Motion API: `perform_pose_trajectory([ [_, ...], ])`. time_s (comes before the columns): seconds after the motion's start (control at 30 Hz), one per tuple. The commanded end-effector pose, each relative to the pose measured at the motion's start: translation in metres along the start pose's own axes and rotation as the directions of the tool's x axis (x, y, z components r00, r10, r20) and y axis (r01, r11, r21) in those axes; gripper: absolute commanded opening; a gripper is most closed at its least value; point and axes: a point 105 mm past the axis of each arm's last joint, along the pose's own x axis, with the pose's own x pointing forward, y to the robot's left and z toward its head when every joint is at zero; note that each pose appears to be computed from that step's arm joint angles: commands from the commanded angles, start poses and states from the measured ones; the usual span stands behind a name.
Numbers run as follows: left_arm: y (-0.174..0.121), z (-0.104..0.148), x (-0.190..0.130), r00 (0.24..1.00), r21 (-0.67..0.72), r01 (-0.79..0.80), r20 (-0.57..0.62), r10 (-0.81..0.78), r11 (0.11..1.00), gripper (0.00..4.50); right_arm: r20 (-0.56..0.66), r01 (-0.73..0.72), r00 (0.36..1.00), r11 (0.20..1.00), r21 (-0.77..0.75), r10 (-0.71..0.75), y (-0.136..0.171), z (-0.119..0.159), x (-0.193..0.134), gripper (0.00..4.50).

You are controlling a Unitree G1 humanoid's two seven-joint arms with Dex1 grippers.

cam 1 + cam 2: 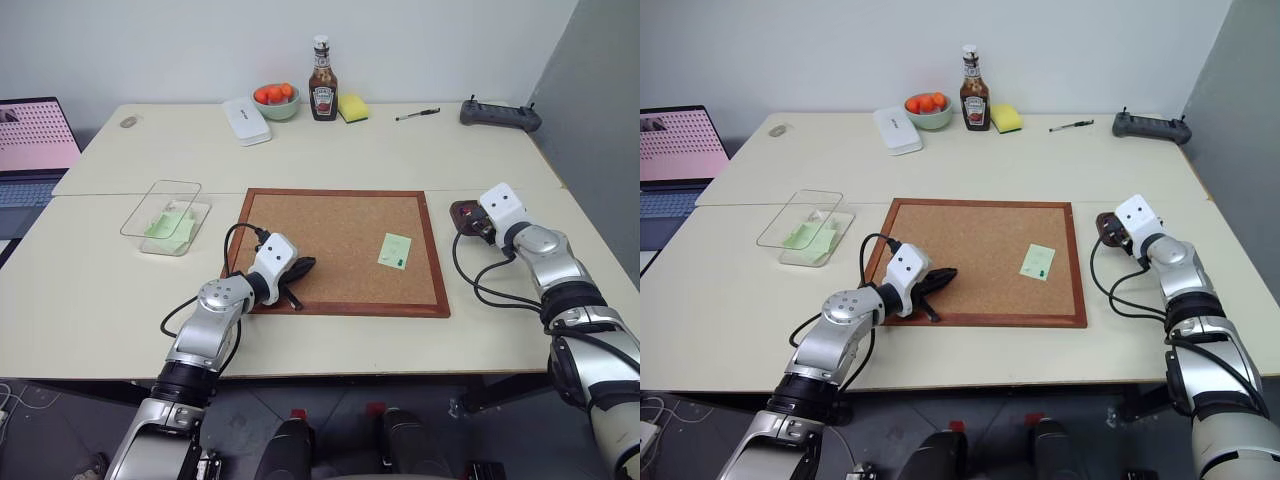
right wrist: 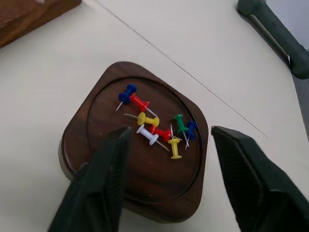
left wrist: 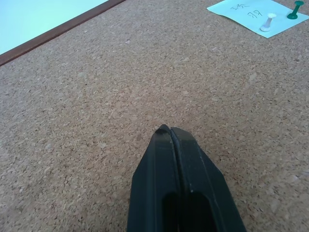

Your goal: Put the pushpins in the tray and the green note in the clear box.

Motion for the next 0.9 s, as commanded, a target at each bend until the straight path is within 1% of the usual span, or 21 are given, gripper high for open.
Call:
perform_pose_trajectory([
  [0.03,-0.017,-0.025,0.001,0.994,-0.034,0.062,-0.084,-0.065,0.997,0.0,0.065,0.036,0.997,0.999,0.037,-0.038,-0.02,0.019,-0.005,3.23],
  [0.13,-0.017,-0.026,0.001,0.994,-0.032,0.062,-0.085,-0.065,0.998,0.0,0.094,0.024,0.995,0.997,0.075,-0.032,-0.025,0.025,-0.01,3.23],
  [0.23,-0.016,-0.026,0.0,0.994,-0.032,0.06,-0.086,-0.062,0.998,0.0,0.17,-0.053,0.985,0.989,0.141,0.029,-0.023,0.037,-0.019,3.23],
  [0.27,-0.016,-0.026,0.0,0.994,-0.032,0.059,-0.086,-0.062,0.998,0.0,0.201,-0.11,0.977,0.981,0.158,0.077,-0.015,0.04,-0.024,3.23],
  [0.33,-0.016,-0.027,-0.001,0.994,-0.033,0.06,-0.088,-0.062,0.998,0.0,0.274,-0.246,0.94,0.96,0.132,0.203,0.008,0.048,-0.037,3.23],
  [0.4,-0.015,-0.027,-0.001,0.994,-0.033,0.061,-0.09,-0.063,0.998,0.0,0.325,-0.397,0.881,0.911,0.114,0.344,0.038,0.053,-0.055,3.23],
  [0.47,-0.015,-0.028,-0.002,0.994,-0.032,0.062,-0.092,-0.065,0.998,0.0,0.348,-0.481,0.835,0.872,0.087,0.426,0.06,0.057,-0.069,3.23],
  [0.57,-0.014,-0.029,-0.003,0.993,-0.033,0.062,-0.096,-0.064,0.998,0.0,0.386,-0.529,0.8,0.843,0.093,0.46,0.088,0.065,-0.077,3.23],
  [0.63,-0.014,-0.03,-0.003,0.993,-0.033,0.062,-0.101,-0.065,0.998,0.0,0.384,-0.533,0.8,0.84,0.101,0.461,0.099,0.067,-0.076,3.23],
  [0.77,-0.014,-0.031,-0.003,0.992,-0.033,0.065,-0.104,-0.068,0.997,0.0,0.37,-0.548,0.796,0.831,0.101,0.479,0.118,0.066,-0.071,3.23],
  [0.9,-0.013,-0.032,-0.003,0.992,-0.029,0.066,-0.107,-0.068,0.997,0.0,0.327,-0.579,0.785,0.811,0.086,0.526,0.138,0.057,-0.066,3.23],
])
